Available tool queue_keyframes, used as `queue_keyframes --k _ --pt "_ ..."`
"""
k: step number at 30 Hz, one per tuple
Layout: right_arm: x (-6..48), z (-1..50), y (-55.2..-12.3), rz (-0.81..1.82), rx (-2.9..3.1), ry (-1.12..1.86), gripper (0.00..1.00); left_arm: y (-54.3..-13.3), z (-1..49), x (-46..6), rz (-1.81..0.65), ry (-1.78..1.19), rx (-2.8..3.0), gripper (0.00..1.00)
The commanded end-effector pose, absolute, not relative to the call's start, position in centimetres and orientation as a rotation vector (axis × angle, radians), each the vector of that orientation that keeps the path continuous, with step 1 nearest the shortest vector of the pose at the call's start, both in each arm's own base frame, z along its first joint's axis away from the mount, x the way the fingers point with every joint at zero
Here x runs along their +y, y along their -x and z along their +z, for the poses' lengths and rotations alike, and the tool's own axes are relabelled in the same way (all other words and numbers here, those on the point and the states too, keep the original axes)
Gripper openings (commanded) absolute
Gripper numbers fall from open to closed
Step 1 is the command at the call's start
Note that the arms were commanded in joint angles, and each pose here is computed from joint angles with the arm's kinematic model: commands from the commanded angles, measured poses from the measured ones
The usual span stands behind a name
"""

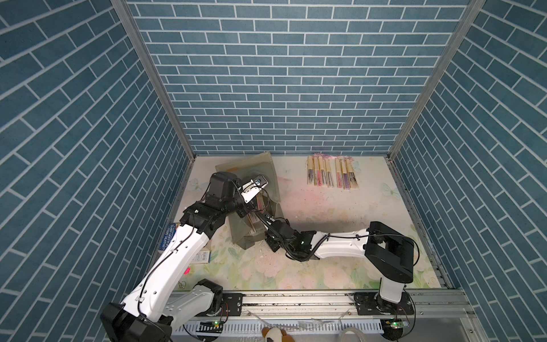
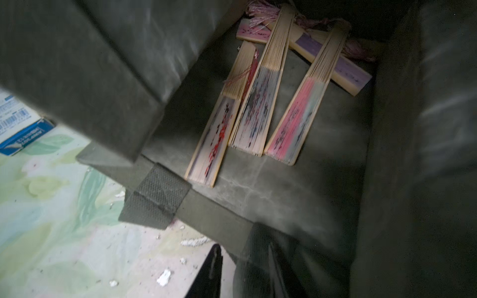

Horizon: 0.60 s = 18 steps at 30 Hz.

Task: Take out the folding fans from the tote bags
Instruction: Pick up the folding fan from the canvas bag.

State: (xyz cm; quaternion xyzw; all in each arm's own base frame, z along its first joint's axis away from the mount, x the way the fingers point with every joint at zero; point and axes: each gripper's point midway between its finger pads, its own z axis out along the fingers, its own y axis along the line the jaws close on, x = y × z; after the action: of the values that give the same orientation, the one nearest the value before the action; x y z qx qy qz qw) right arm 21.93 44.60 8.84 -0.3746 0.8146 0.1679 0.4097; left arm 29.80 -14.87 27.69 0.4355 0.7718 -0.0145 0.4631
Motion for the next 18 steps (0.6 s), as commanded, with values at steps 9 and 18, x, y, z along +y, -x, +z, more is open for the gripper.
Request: queue_keyframes --k 9,18 --pt "45.9 8.8 -27.1 0.33 2.095 0.893 0.36 -29.6 30.6 -15.3 -0.064 -1.032 1.838 0.0" --pt "47.1 7.6 -29.3 0.169 1.984 0.997 0.4 -29.8 30.7 -15.6 -0.083 -1.016 1.846 0.0"
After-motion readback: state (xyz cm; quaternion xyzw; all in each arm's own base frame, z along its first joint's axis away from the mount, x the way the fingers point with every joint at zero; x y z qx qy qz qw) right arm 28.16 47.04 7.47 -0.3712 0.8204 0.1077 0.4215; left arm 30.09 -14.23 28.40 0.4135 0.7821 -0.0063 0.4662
